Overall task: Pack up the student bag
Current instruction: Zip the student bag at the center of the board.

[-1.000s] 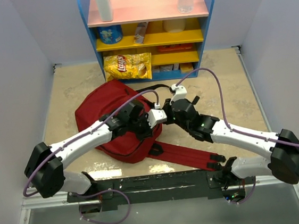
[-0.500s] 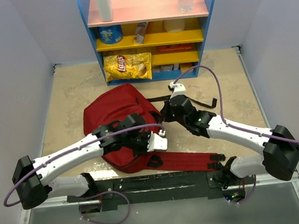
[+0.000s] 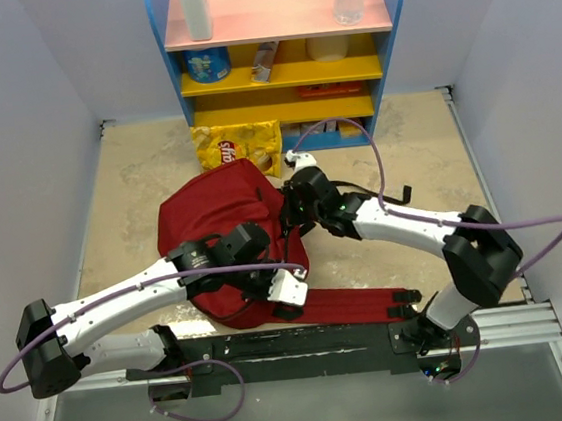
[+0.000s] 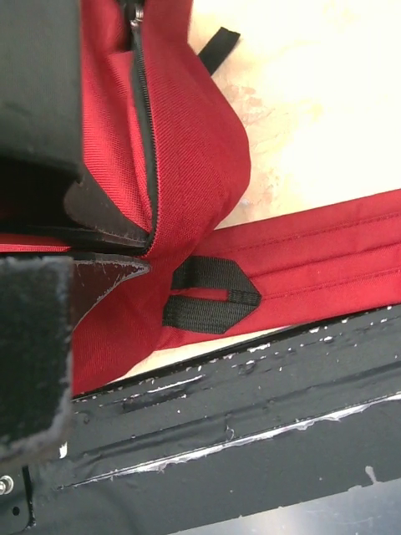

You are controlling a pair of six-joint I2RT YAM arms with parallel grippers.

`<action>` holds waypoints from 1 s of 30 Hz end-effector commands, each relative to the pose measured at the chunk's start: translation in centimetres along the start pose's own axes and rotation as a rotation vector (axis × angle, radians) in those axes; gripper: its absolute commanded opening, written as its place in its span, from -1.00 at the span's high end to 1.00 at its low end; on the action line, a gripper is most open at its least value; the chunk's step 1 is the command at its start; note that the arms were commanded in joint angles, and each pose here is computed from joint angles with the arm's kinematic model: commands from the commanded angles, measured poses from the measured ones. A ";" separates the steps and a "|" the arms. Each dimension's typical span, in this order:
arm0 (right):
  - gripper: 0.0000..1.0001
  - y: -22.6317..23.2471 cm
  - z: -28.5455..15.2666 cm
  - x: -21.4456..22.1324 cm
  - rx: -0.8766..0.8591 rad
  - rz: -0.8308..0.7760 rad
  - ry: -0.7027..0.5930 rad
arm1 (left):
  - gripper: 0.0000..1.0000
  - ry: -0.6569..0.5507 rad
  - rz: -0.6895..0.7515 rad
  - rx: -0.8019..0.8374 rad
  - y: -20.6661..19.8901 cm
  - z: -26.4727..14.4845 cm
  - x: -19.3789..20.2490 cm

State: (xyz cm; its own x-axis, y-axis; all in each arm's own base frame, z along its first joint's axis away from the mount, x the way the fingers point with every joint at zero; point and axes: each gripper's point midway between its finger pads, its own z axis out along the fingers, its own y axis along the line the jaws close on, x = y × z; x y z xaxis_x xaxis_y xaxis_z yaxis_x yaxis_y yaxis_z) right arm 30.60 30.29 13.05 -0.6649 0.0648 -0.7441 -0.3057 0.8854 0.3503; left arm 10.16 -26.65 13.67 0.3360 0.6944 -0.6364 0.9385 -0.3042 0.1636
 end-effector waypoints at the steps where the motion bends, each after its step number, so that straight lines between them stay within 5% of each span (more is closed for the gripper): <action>1: 1.00 0.4 1.5 -7.8 0.043 -0.009 -0.208 | 1.00 -0.043 0.000 0.251 -6.2 -0.5 -0.6; 13: 1.00 0.3 4.2 -12.9 0.090 -0.011 -0.292 | 1.00 -0.045 0.026 0.263 -6.3 -0.5 -1.1; 17: 1.00 0.8 4.3 -12.8 0.064 -0.010 -0.280 | 0.66 -0.051 0.004 0.099 -2.0 -0.7 -3.4; 19: 0.94 1.2 3.8 -13.0 0.040 0.003 -0.287 | 0.09 -0.064 -0.007 0.062 -0.3 -0.7 -4.8; 20: 0.75 1.4 3.7 -13.1 0.033 0.005 -0.287 | -0.06 -0.092 -0.018 0.015 1.3 -1.5 -6.7; 21: 0.32 1.3 3.6 -12.7 0.035 0.004 -0.272 | -0.32 -0.105 -0.043 -0.016 2.6 -1.9 -7.5; 23: 0.01 1.3 3.0 -12.6 0.039 0.008 -0.261 | -0.51 -0.173 -0.113 -0.059 5.9 -3.5 -10.4; 24: -0.31 0.5 2.8 -11.8 0.072 0.008 -0.234 | -0.58 -0.184 -0.181 -0.101 8.5 -4.8 -9.9; 28: -0.89 -2.5 0.3 -11.2 0.177 0.079 -0.237 | -0.59 -0.211 -0.350 -0.190 15.7 -9.3 -7.5; 30: -0.97 -3.0 -1.7 -10.4 0.182 0.107 -0.232 | -0.60 -0.221 -0.370 -0.288 18.1 -12.3 -4.7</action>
State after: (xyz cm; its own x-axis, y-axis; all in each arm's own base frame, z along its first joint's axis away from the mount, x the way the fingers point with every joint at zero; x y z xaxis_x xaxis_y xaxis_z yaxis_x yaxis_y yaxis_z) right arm 39.14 29.22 17.68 -0.5434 0.1573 -0.8246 -0.1832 0.9364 0.2993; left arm 22.72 -32.45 26.89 0.0996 0.5920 -0.7998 0.9914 0.0098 0.1307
